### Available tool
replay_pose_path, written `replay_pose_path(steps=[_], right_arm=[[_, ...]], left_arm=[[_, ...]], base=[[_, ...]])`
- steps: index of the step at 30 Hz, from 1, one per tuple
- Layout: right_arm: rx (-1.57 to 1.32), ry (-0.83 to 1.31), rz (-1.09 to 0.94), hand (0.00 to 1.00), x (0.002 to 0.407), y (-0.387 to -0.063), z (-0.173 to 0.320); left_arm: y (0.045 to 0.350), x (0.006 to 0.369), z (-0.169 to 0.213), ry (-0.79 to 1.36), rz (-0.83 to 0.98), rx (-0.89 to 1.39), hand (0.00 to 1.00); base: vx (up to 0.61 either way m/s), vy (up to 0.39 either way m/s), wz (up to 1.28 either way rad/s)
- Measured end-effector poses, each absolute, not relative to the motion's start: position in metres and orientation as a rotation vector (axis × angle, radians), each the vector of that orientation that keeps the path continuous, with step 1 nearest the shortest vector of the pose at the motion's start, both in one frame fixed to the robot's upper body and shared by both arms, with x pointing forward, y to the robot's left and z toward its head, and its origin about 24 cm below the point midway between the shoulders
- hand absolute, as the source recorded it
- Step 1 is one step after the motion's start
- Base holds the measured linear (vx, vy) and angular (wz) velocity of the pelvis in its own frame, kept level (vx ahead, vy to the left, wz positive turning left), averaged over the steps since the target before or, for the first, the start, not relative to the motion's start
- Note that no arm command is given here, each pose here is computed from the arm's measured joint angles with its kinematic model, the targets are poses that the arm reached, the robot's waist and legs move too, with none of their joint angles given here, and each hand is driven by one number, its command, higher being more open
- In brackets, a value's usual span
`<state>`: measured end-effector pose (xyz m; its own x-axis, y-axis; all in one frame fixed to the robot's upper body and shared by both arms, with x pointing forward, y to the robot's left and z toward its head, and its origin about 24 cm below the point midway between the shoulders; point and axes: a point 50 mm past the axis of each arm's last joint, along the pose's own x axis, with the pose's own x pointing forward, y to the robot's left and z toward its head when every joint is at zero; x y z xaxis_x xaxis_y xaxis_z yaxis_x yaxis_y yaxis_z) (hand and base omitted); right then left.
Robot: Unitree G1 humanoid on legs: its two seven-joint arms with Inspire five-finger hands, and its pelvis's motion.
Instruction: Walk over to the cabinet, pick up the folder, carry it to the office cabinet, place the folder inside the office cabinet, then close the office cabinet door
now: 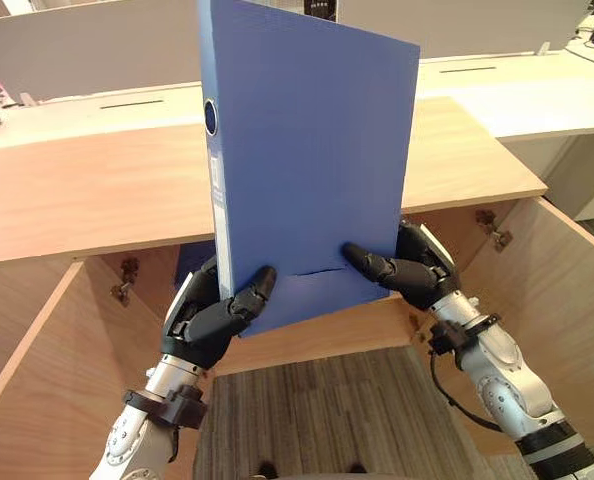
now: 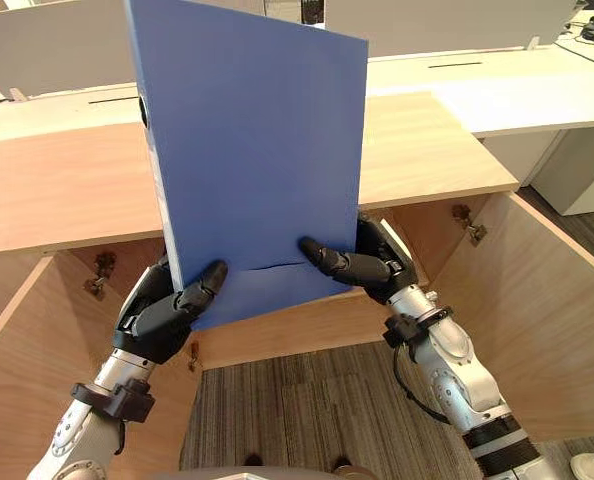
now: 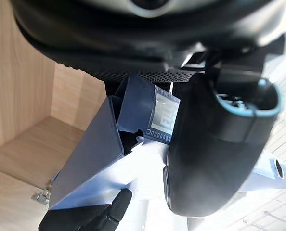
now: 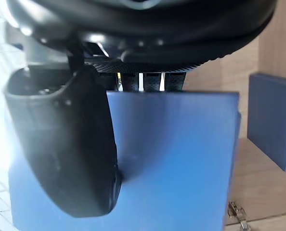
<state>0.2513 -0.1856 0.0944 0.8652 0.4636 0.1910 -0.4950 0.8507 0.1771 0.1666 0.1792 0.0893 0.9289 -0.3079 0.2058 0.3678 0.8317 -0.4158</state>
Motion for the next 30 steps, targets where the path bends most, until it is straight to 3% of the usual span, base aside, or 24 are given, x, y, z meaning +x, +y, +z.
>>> replay_pose_path(steps=[2,3,9,15,22,30], right_arm=[[0.223,-0.144,0.511,0.00,0.251,-0.186,0.094],[0.227,-0.151,0.525,0.00,0.251,-0.184,0.095],[0.264,-0.267,0.511,0.00,0.249,-0.164,0.106],[0.273,-0.398,0.453,0.00,0.245,-0.144,0.124],[0.198,-0.478,0.358,0.00,0.244,-0.154,0.137],[0.127,-0.498,0.456,0.00,0.234,-0.134,0.138]], left_arm=[[0.181,0.167,0.091,-0.146,-0.365,-0.441,0.00],[0.182,0.167,0.092,-0.159,-0.353,-0.427,1.00],[0.184,0.173,0.091,-0.276,-0.209,-0.419,1.00],[0.208,0.174,0.075,-0.331,0.093,-0.381,1.00],[0.259,0.142,-0.014,0.054,0.584,-0.332,1.00],[0.251,0.092,-0.091,0.505,0.625,-0.244,1.00]], base=[[-0.01,-0.004,0.02],[0.00,0.000,0.00],[0.00,-0.011,0.04],[-0.01,-0.008,0.03],[-0.01,-0.003,0.01],[0.01,-0.002,0.02]])
